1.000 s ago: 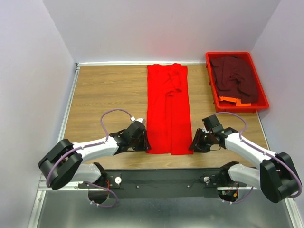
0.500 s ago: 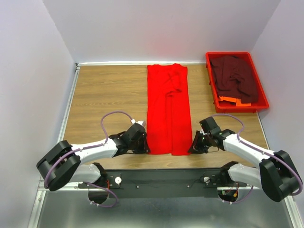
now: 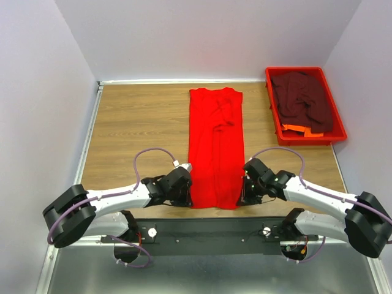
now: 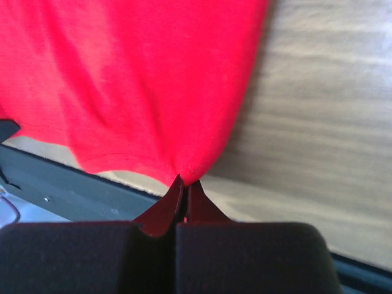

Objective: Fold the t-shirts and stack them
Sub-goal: Fold the tshirt

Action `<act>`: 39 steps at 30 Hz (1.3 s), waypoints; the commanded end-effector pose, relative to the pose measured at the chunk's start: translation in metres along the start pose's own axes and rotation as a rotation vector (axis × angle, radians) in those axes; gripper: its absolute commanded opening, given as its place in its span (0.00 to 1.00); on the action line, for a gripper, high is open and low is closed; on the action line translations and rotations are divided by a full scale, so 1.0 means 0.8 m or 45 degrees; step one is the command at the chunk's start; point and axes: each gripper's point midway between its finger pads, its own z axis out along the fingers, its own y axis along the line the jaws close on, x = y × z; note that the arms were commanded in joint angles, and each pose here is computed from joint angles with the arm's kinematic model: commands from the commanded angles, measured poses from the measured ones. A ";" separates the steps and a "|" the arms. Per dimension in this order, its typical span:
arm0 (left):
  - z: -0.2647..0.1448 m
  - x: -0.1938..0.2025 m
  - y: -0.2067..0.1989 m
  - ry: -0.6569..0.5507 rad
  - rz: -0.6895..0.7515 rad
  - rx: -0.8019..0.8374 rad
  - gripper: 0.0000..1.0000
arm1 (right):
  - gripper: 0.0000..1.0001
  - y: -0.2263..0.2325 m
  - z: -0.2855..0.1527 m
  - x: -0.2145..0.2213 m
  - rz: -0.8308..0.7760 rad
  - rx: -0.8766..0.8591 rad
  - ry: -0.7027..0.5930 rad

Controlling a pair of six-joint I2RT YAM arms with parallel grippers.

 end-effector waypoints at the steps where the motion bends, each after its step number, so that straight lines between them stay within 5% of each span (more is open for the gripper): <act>1: -0.012 0.003 0.003 0.001 0.019 -0.048 0.00 | 0.00 0.014 -0.022 -0.020 -0.020 0.055 -0.118; 15: -0.036 -0.181 -0.036 -0.417 0.080 -0.054 0.00 | 0.00 0.066 -0.045 -0.196 -0.165 0.375 -0.658; 27: -0.010 -0.301 -0.027 -0.574 -0.028 -0.040 0.00 | 0.00 0.072 -0.002 -0.312 -0.089 0.447 -0.805; 39: 0.006 -0.361 -0.029 -0.593 -0.095 -0.018 0.00 | 0.00 0.056 0.003 -0.382 0.004 0.375 -0.845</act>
